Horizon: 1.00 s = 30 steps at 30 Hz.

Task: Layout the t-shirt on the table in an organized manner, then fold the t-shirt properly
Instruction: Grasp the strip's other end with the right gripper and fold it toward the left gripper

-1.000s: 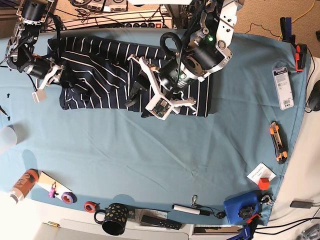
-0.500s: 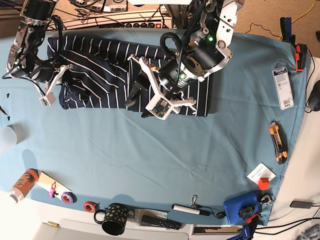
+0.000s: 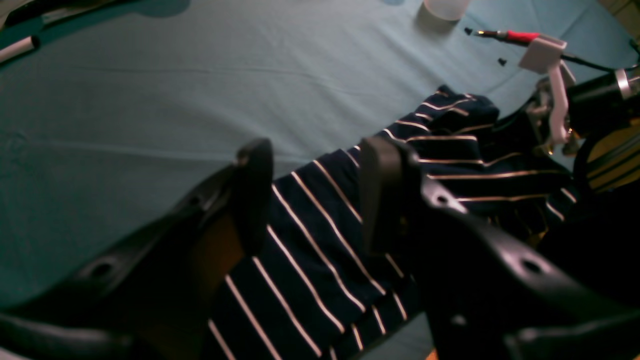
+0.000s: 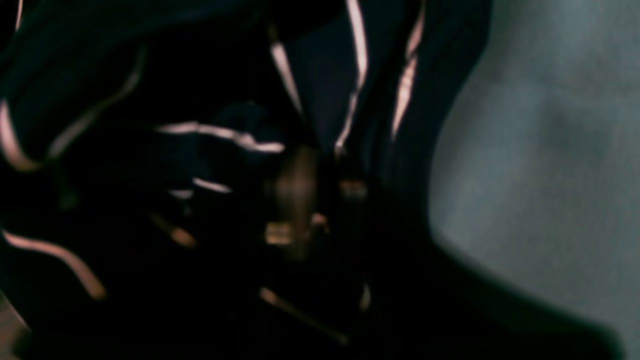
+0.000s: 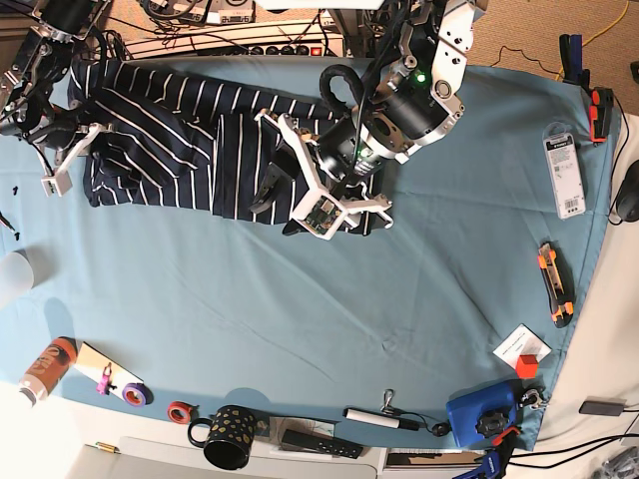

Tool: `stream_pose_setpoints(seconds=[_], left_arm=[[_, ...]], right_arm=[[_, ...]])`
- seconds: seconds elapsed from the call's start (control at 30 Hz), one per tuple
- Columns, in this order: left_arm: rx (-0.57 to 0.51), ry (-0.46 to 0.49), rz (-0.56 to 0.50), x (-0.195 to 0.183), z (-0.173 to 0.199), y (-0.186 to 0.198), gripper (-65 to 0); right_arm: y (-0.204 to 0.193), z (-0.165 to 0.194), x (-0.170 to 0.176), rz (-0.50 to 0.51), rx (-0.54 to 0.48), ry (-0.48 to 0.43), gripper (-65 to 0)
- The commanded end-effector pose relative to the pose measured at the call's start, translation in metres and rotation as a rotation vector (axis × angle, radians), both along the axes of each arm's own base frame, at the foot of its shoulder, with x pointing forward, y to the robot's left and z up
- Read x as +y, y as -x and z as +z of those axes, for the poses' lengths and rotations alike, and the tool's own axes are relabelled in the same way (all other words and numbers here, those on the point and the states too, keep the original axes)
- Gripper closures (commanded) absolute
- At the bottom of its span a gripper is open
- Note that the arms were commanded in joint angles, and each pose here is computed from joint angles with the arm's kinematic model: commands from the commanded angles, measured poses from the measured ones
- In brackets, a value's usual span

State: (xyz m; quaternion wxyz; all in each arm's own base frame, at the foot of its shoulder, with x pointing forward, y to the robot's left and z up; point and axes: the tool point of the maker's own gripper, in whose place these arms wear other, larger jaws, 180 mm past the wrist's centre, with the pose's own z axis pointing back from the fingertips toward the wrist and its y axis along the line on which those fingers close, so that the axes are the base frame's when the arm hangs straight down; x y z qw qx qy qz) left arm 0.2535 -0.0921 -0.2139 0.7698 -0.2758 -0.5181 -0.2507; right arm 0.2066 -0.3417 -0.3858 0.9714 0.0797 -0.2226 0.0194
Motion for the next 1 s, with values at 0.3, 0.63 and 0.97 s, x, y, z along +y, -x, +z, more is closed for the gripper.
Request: stream_pose_setpoints(seconds=[0.3, 0.63, 0.97], left_arm=[[-0.033, 0.038, -0.002, -0.003, 0.013, 0.0, -28.3], [-0.028, 0.043, -0.001, -0.003, 0.011, 0.002, -28.3], [-0.029, 0.044, -0.001, -0.003, 0.011, 0.002, -28.3]], right_arm=[[-0.018, 0.049, -0.024, -0.025, -0.148, -0.043, -27.0], [-0.002, 0.048, -0.064, -0.193, -0.169, -0.08, -27.0], [-0.003, 0.019, -0.024, -0.164, -0.118, -0.305, -27.0]])
